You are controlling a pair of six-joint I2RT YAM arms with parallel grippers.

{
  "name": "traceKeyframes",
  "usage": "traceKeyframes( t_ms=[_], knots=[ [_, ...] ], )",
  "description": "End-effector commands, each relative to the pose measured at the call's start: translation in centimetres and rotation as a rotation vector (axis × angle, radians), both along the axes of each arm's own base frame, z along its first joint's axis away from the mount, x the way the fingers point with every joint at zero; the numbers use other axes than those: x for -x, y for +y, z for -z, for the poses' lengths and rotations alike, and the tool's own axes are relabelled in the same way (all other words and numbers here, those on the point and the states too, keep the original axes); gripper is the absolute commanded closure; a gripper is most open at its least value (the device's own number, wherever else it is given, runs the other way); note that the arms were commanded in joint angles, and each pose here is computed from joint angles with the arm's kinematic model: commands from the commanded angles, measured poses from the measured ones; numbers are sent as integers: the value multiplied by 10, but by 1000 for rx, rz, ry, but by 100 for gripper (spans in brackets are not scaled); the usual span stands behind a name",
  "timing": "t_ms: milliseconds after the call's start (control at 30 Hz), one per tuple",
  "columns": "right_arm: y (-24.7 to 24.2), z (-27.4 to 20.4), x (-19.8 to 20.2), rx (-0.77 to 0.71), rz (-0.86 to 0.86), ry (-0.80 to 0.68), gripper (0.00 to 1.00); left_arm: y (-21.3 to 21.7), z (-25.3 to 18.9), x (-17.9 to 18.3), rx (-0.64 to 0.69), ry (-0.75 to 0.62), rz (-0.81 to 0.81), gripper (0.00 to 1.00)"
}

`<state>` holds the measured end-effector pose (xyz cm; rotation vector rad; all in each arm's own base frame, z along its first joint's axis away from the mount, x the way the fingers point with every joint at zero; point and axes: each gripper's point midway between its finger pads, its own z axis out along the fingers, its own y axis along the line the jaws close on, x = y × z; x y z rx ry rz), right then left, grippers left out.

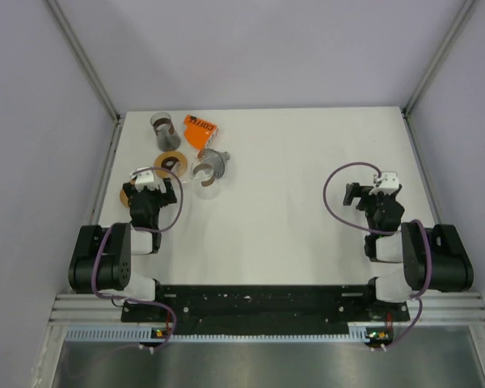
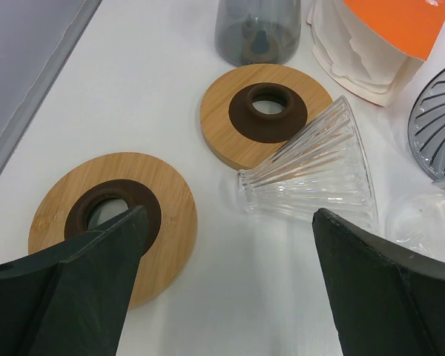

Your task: Place the coffee filter in the dripper

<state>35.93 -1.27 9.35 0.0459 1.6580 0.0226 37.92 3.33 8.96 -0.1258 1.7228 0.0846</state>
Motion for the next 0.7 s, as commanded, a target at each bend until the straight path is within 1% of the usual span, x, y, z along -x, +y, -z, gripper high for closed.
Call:
traceKeyframes(
  t_ms=[0,433,500,567,600,633,667],
  knots=[
    [4,-12,-6,-4,-13,-39,1,-1,-19,-9,5,-67,4,1],
    [4,-12,-5,-9,-12,-43,2,-1,-19,-8,5,-68,4,1],
    [6,-24,-3,-3,-23,-75,3,-1,-25,-8,2,-77,6,1],
    [13,-30,-1,10,-65,-48,4,-1,-36,-11,7,-64,7,1],
    [18,-35,-2,15,-101,-34,5,-3,-37,-12,12,-31,17,1],
    [21,-46,-4,1,-111,-21,6,-5,-46,-17,11,-21,31,1],
    [22,-52,-6,-50,-102,8,6,-7,-50,-19,6,3,48,1]
  ],
)
